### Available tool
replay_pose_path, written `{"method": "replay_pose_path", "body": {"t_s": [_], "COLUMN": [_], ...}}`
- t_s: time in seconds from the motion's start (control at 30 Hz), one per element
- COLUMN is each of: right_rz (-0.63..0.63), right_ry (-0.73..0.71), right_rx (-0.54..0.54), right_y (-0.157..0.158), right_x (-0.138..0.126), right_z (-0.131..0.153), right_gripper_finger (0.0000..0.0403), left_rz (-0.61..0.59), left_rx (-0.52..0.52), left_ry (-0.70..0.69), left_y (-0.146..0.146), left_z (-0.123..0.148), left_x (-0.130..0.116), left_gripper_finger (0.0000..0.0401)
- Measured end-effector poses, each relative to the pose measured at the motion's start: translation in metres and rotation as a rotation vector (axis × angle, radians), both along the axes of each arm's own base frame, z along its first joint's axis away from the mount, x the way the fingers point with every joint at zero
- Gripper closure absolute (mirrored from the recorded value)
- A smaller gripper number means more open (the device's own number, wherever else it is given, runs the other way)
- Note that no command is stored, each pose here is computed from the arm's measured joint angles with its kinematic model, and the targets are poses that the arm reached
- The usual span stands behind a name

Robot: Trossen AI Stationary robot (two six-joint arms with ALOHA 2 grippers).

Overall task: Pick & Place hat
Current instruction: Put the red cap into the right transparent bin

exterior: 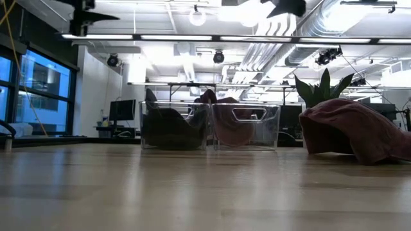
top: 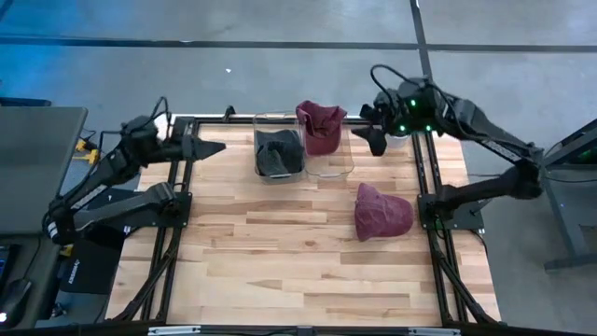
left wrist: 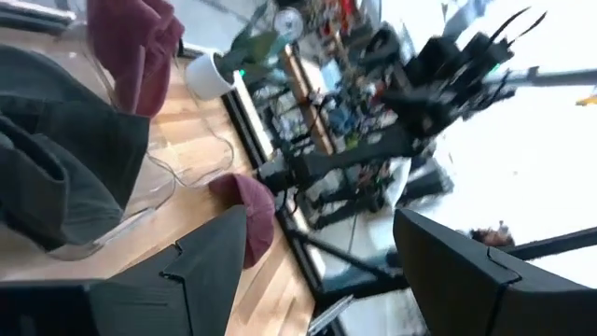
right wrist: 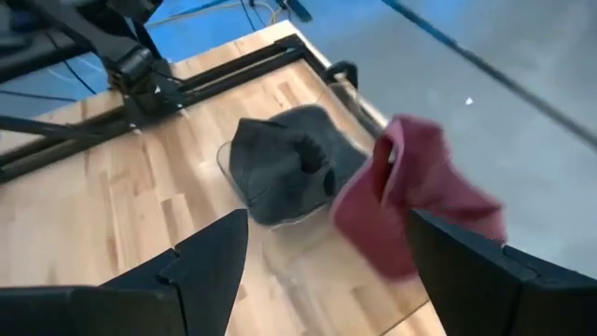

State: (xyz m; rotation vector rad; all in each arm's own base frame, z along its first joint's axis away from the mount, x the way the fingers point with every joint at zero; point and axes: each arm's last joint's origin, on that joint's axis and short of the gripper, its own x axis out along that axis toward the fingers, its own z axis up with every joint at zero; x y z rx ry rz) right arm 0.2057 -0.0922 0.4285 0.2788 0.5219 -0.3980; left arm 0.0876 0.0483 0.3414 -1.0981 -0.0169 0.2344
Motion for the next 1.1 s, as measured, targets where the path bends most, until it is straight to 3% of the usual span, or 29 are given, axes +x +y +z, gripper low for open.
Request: {"method": "replay_pose_path", "body": {"t_s": [0.27, 0.63, 0.83, 1.1], "right_rz": [-0.087, -0.17, -0.191, -0.192], "right_ry": [-0.067, -0.032, 0.019, 0.119], "right_rx": [0.174, 0.36, 0.485, 0.529], "right_y": [0.027, 0.063, 0.073, 0.077], "right_x": [-0.029, -0.063, -0.064, -0.051], "right_z": [-0.052, -0.116, -0.145, -0.16], "right_gripper_finger": [0.0116, 0.0116, 0.0116, 0.0116], "left_rz": [0.056, 0.118, 0.211, 0.207], "left_rx": [-0.098, -0.227, -0.23, -0.2], "left_ry": [-0.073, 0.0, 0.028, 0.073], "left_y": [-0.013, -0.007, -0.004, -0.005], "left_z": [-0.026, -0.068, -0.074, -0.077], "left_x": [-0.02, -0.014, -0.014, -0.015], "left_gripper_finger": [0.0138, 0.0138, 0.0138, 0.0138]}}
